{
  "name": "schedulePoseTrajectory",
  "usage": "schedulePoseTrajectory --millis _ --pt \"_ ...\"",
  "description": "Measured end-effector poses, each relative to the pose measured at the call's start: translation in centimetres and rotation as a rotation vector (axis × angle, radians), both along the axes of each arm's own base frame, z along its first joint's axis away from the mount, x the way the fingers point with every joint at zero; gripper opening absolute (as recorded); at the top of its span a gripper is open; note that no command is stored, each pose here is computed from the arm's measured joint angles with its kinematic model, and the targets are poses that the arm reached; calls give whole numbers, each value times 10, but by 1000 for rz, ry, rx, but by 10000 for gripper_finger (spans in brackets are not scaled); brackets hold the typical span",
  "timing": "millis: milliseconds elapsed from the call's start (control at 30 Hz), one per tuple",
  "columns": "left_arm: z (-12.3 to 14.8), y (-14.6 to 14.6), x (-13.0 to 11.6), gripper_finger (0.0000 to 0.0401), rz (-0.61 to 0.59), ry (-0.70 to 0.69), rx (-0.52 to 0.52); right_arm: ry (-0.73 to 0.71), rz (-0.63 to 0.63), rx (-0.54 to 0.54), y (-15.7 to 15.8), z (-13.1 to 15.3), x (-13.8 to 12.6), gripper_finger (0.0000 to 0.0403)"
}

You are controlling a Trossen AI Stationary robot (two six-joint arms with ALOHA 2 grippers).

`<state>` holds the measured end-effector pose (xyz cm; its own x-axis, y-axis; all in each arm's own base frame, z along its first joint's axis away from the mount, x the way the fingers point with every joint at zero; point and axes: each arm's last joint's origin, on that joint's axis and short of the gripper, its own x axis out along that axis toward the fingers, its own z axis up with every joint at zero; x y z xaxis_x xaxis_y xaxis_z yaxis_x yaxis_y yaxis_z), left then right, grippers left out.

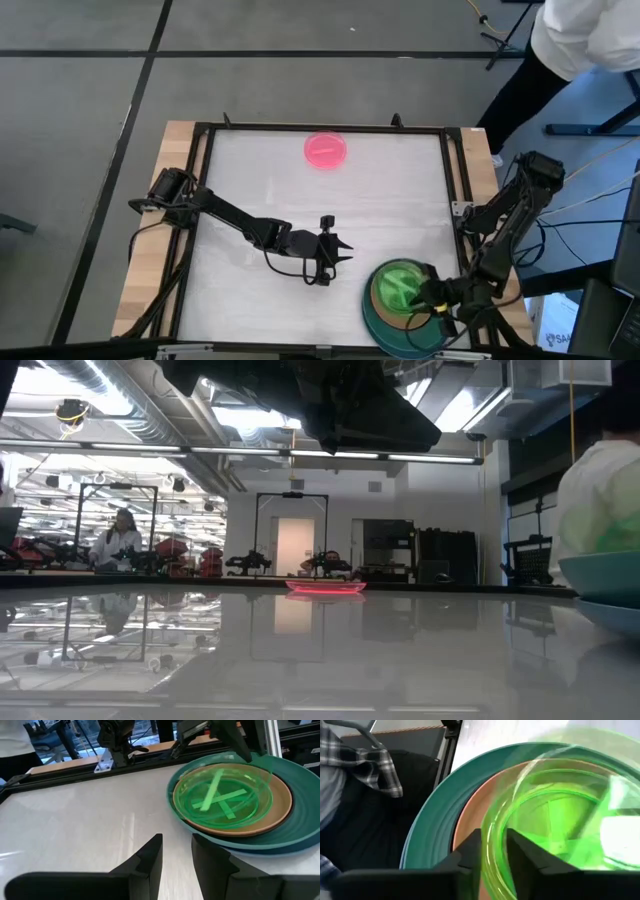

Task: Stack plastic plates
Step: Stack the light green plate on top of the light green plate, then stack the pink plate on top the light green plate

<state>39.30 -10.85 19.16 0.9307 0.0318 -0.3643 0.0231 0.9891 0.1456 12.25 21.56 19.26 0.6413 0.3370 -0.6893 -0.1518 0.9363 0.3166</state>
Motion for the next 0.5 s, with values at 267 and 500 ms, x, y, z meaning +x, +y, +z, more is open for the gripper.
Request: schedulePoseTrajectory --millis 267,500 --pt "0 0 0 97 0 0 0 -25 18 -40 -1 0 1 164" --pt "2 0 1 97 0 -23 -7 -116 -18 -123 -4 1 5 172"
